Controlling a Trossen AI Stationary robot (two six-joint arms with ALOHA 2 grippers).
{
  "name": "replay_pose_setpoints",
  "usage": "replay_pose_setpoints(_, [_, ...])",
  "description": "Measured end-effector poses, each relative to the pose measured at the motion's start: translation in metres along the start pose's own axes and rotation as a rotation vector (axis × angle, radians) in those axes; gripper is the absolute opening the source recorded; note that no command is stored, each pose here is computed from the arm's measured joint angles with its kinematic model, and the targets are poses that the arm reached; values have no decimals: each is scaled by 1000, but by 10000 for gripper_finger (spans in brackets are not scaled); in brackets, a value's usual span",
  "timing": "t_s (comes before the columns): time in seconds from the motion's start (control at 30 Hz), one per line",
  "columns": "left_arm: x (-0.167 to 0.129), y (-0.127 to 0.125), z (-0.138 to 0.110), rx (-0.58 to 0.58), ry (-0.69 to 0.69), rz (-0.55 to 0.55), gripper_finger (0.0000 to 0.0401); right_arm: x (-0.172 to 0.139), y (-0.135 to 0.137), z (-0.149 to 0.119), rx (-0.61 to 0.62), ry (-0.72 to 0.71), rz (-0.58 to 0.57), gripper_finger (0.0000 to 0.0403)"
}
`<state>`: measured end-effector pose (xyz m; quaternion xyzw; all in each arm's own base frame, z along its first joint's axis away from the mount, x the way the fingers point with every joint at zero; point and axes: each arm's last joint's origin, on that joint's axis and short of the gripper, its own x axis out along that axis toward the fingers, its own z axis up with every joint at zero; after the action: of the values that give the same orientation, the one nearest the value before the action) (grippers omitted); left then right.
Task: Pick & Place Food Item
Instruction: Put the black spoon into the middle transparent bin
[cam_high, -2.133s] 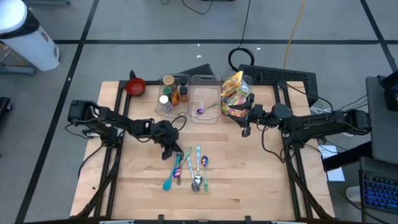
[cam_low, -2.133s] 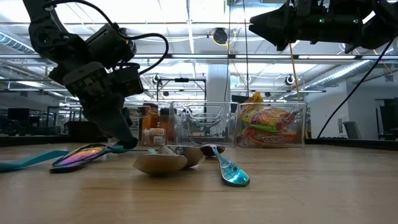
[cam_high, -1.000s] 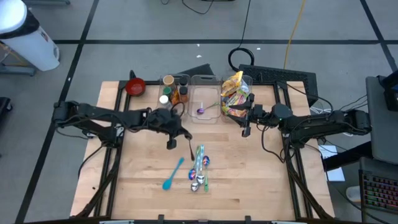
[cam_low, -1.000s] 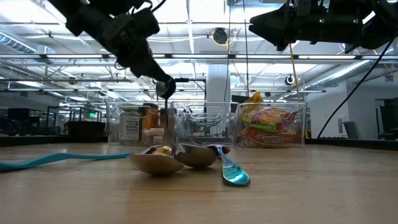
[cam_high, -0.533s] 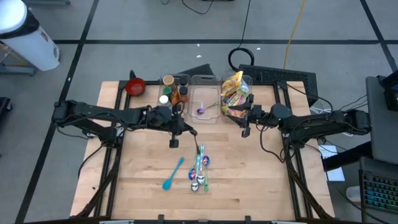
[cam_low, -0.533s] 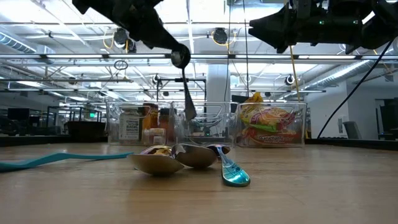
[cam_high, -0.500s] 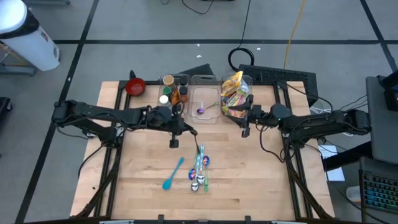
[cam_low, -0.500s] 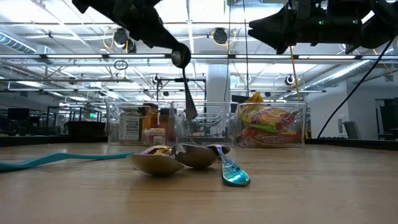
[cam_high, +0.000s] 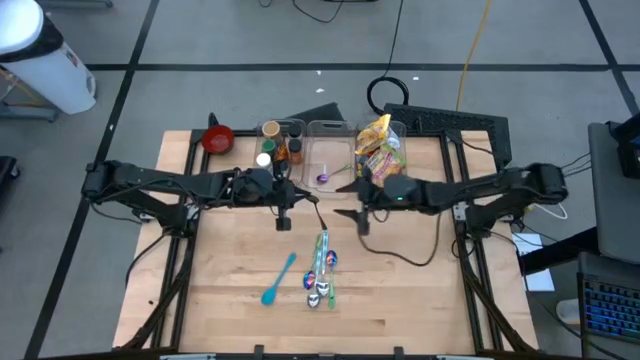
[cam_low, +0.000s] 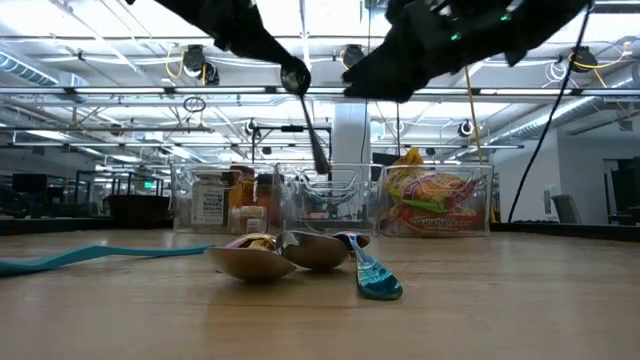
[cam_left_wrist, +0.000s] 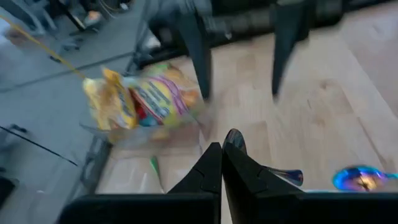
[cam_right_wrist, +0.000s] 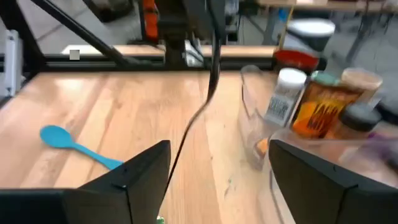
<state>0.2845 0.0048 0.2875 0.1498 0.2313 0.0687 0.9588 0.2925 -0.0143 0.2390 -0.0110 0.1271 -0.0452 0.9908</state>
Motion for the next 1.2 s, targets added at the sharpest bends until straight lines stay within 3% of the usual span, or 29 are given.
replay_pose_setpoints(0.23, [-6,-2,4,9,-11,48,4,42,-3,-6,102,72,151,256])
replay_pose_setpoints(0.63, [-6,-3,3,8,3,57,8,82,-5,-20,125,137,142,203])
replay_pose_setpoints(1.0, [-6,-3,2,5,18,59,5,78,-8,-15,124,126,136,94])
replay_pose_setpoints(1.2, [-6,-3,1,1,18,59,16,78,-8,-16,47,139,140,11])
